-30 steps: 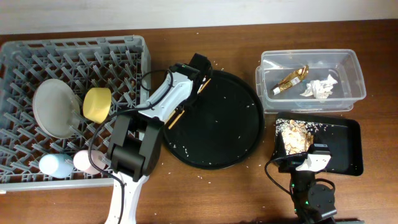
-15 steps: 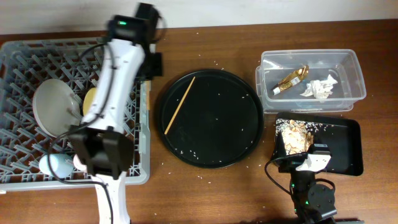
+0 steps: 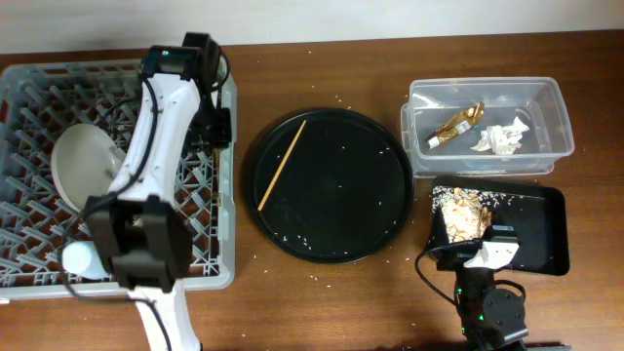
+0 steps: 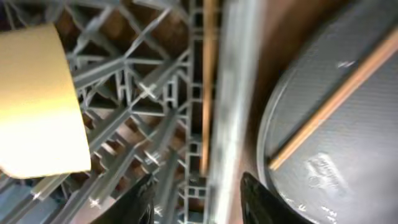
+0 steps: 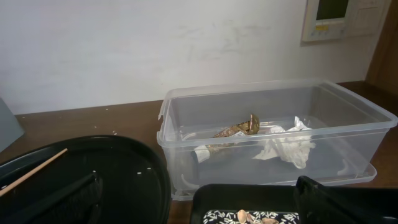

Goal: Sort waste into correct bins and load items into the dishwasher rack

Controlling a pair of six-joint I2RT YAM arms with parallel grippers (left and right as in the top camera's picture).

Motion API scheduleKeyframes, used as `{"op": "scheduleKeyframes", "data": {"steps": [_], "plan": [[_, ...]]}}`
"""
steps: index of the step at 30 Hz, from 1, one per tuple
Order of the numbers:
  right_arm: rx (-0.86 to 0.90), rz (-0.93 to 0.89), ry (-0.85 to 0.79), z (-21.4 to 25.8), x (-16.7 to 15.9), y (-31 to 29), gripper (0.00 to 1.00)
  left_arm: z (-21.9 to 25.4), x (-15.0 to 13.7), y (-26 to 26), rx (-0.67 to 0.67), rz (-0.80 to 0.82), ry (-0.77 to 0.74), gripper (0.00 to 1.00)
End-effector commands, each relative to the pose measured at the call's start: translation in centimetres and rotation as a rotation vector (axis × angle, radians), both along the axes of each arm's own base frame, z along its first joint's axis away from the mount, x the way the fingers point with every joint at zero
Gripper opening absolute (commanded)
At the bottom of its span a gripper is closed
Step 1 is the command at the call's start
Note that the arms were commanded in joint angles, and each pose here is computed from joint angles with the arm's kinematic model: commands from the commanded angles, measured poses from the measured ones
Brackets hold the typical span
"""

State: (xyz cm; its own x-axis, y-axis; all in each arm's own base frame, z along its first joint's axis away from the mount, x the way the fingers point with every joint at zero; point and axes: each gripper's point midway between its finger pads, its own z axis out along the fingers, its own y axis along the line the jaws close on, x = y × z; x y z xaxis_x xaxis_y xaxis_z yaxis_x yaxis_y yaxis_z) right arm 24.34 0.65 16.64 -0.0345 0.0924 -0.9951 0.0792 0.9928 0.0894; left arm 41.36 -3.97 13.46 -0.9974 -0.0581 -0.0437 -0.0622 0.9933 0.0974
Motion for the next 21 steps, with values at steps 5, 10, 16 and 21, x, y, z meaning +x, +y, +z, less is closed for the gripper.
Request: {"op": "scheduleKeyframes", "data": {"steps": [5,10,16,21], "plan": [[0.003,-0.005,0.004,-0.3,0.0,-0.1,0.98,-1.5,-0.2,-8.4,0.006,-0.209,-0.122,0.48],[0.003,-0.005,0.004,-0.3,0.0,-0.1,0.98,-10.1,-0.8,-10.7,-0.074,-0.304,-0.147,0.47],[0.003,-0.005,0.004,-0.3,0.0,-0.1,0.98,-14.8,-3.2,-11.4,-0.156,-0.329,-0.127,0.39],[0.003,-0.005,0.004,-0.3,0.0,-0.1,0.98,-11.4,-2.8,-11.6,-0.168,-0.308,-0.125,0.0]]}}
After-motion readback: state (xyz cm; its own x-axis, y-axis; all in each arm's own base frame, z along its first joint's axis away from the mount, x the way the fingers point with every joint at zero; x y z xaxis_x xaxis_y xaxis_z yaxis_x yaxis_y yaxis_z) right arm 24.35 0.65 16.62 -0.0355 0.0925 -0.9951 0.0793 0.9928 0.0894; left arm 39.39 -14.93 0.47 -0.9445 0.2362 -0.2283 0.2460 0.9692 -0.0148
